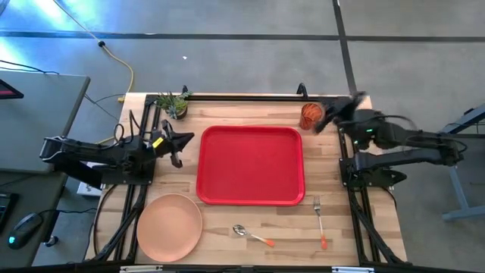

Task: Pick and place plate/cup/fork/spoon on tray
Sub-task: Put the light brown plate on the red tray

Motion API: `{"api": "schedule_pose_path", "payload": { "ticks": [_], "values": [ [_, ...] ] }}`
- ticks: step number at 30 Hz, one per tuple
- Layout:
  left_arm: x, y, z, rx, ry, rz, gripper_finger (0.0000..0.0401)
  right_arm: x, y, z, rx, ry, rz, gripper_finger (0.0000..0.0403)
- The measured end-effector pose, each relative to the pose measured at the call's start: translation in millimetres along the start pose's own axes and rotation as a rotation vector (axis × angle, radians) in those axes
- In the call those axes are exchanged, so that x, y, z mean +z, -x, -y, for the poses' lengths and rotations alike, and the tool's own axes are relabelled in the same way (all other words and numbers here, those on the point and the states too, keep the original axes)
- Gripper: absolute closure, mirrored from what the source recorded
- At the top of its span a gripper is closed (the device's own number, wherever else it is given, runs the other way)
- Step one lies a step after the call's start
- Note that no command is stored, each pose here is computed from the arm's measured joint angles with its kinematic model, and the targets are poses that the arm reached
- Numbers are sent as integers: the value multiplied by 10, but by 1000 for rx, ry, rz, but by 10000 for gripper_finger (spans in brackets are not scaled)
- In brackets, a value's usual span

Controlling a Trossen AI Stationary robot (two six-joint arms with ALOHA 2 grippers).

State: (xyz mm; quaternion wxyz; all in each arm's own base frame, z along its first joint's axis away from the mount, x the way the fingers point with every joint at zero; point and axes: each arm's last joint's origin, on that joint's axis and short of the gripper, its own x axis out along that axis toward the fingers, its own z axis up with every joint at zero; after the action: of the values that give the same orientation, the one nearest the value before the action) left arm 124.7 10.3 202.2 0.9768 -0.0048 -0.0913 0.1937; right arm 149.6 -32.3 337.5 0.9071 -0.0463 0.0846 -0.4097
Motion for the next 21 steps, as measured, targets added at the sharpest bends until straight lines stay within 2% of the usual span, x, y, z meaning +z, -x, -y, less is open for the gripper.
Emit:
{"api": "schedule_pose_path", "payload": {
  "ticks": [1,3,6,10,13,18,21],
  "values": [
    [33,-30,6,18,-10,-23,398,-68,-81,-100,81,-16,-31,402],
    [101,-96,27,33,-42,-96,398,-219,-260,-311,172,-24,-96,402],
    [142,-174,71,1,-83,-267,398,-395,-514,-639,246,-68,-159,402],
    [92,-182,127,-36,-63,-474,398,-603,-758,-1052,362,-173,-197,402],
    [64,-154,174,-68,-47,-525,398,-721,-872,-1252,466,-198,-201,402],
    [64,-106,282,-222,23,-555,398,-848,-969,-1421,555,-303,-230,402],
    [113,-84,350,-284,32,-548,398,-890,-956,-1558,653,-357,-233,402]
  ]
}}
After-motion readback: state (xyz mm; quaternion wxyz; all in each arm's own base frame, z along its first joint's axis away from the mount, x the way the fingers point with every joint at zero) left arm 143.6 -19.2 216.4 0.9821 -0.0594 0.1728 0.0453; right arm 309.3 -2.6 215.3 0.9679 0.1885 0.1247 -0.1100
